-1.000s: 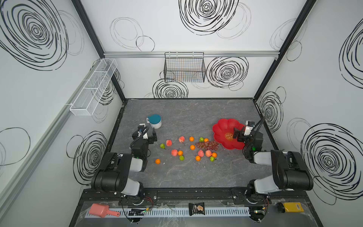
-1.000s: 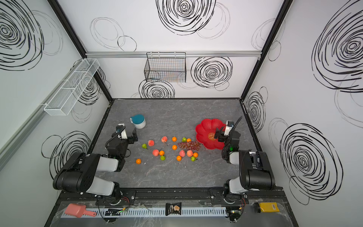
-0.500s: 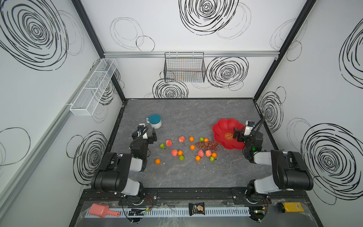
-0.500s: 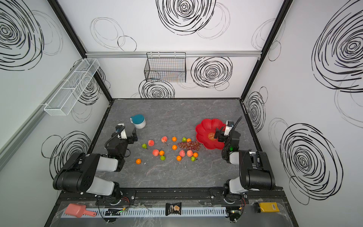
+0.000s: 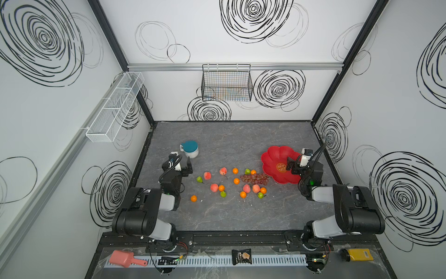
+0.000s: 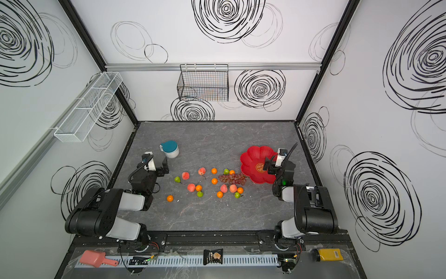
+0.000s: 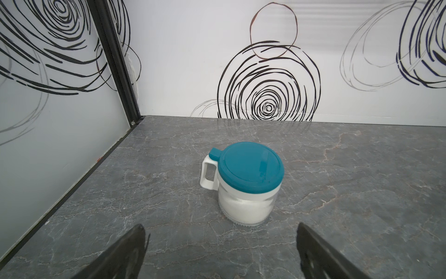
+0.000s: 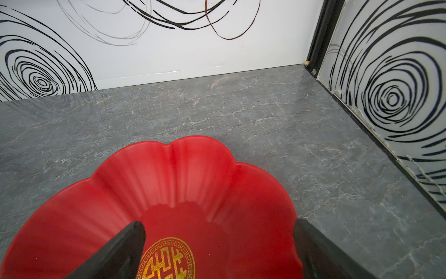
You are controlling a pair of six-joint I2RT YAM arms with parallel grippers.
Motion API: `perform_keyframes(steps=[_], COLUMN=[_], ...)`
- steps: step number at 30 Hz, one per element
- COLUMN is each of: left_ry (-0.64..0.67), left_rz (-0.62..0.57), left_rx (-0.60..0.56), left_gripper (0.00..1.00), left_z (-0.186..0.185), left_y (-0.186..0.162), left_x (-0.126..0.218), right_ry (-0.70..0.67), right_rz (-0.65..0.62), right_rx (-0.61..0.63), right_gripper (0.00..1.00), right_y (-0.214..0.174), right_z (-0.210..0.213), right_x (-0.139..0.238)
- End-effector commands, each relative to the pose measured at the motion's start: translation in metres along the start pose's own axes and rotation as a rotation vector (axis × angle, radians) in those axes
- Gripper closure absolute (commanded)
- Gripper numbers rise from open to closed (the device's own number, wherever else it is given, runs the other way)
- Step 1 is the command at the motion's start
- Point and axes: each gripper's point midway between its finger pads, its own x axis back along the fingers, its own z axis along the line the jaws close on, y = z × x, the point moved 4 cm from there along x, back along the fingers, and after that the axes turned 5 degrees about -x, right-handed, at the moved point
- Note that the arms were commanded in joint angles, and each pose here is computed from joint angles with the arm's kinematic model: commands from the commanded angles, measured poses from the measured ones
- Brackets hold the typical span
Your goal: Place and organize the fake fruits in the fruit bowl
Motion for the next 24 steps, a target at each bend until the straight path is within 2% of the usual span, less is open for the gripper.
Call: perform_keyframes(steps=[1,7,14,20,24], left_ry=[0.023,0.104,0.188,0.156,0.134], left_rz=[-0.106,-0.216,-0.202,-0.185,-0.146], left_rx=[0.009,-0.069,-0.089,-0.108,-0.068], left_gripper=[0.01,0.01,0.01,0.01,0.01], left_z=[0.003,-0.008,-0.017,-0.048,-0.069], left_y=[0.017,0.032,0.052,0.089,0.105], left_x=[0.007,0.045,0.061,0.071,0.075], right_ry=[0.010,0.037,0.052,0.121,0.085], right_rz=[-0.023,-0.028,-0.012,-0.030,-0.033], right_rx=[0.002,0.043,0.067,-0.007,-0.122], right_gripper=[0.00,0.00,0.00,0.00,0.00], right_y=[0.004,0.011,0.032,0.057,0.073], right_z=[0.001,0.010,0.025,0.041,0.039], right_x=[0.000,0.006,0.017,0.027,0.034])
